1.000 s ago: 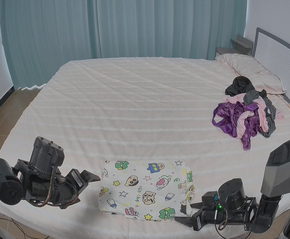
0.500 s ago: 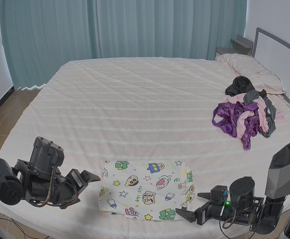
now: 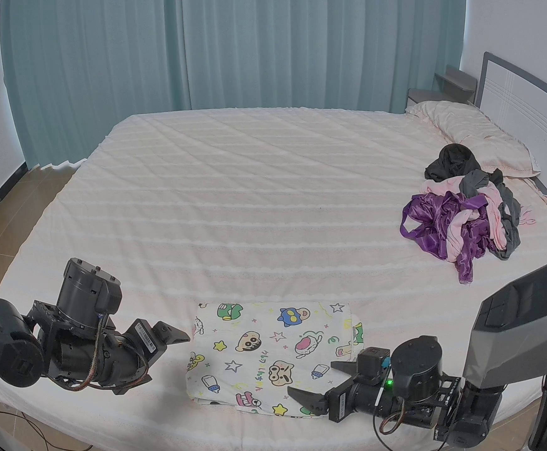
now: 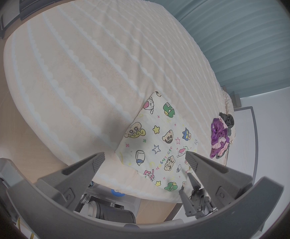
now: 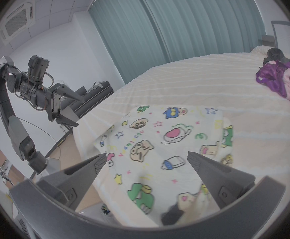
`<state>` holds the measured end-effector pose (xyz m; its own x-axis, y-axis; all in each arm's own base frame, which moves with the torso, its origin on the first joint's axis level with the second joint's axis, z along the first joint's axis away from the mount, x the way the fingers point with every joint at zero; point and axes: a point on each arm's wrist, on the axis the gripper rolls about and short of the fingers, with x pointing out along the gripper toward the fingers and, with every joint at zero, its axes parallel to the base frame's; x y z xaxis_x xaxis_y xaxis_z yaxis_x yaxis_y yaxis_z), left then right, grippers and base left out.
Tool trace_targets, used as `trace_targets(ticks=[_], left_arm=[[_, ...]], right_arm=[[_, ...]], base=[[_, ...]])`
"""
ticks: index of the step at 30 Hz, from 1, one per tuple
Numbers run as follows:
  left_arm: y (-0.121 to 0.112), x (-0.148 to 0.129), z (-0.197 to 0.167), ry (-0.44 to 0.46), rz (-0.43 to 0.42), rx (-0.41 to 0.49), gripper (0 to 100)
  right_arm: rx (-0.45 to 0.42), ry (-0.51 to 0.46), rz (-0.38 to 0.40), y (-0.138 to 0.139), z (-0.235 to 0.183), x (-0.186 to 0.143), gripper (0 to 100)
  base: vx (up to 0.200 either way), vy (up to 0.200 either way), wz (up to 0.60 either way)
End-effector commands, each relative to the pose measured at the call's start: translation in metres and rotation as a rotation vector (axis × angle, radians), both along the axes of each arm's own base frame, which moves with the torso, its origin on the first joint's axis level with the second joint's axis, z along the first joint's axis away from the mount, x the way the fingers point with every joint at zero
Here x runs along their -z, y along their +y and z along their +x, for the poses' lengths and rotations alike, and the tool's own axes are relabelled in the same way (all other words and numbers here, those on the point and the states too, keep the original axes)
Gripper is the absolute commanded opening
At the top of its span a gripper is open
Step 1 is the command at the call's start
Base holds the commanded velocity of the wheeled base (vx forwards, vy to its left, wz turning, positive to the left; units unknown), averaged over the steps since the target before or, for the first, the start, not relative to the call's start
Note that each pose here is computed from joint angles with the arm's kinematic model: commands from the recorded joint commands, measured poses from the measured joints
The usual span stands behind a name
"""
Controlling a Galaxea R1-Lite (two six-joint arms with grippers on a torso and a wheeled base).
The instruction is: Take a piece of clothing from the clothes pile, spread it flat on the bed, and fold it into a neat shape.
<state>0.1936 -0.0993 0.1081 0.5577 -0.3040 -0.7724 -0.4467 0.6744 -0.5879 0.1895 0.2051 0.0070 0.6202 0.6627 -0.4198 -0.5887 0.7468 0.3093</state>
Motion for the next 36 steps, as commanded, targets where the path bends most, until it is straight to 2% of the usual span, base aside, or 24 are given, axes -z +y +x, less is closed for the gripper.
trace_targets(ticks=[1,8,16,19,23,26,30,36], left_arm=[[0.000,0.001,0.000,0.002,0.001,0.000,100],[0.000,0.001,0.000,0.004,0.002,0.000,100],[0.000,0.002,0.001,0.010,0.002,-0.001,100],[0.000,0.003,0.001,0.011,0.003,-0.002,100],[0.000,0.003,0.001,0.012,0.005,-0.001,100],[0.000,0.003,0.000,0.011,0.004,-0.001,100],[0.000,0.003,0.000,0.012,0.005,-0.001,100],[0.000,0.003,0.000,0.013,0.004,-0.002,100]], right_arm=[[-0.037,0.057,-0.008,0.011,-0.010,0.012,100],[0.024,0.203,-0.084,-0.006,-0.017,0.046,100],[0.063,0.246,-0.115,-0.023,-0.022,0.050,100],[0.064,0.228,-0.100,-0.027,-0.026,0.038,100],[0.104,0.174,-0.036,-0.038,-0.021,0.013,100],[0.187,0.137,0.004,-0.051,-0.002,0.005,100],[0.270,0.095,0.050,-0.054,0.032,0.006,100],[0.333,0.087,0.068,-0.047,0.084,0.002,100]], base=[[0.000,0.000,0.00],[0.000,0.000,0.00],[0.000,0.000,0.00],[0.000,0.000,0.00],[0.000,0.000,0.00],[0.000,0.000,0.00],[0.000,0.000,0.00],[0.000,0.000,0.00]])
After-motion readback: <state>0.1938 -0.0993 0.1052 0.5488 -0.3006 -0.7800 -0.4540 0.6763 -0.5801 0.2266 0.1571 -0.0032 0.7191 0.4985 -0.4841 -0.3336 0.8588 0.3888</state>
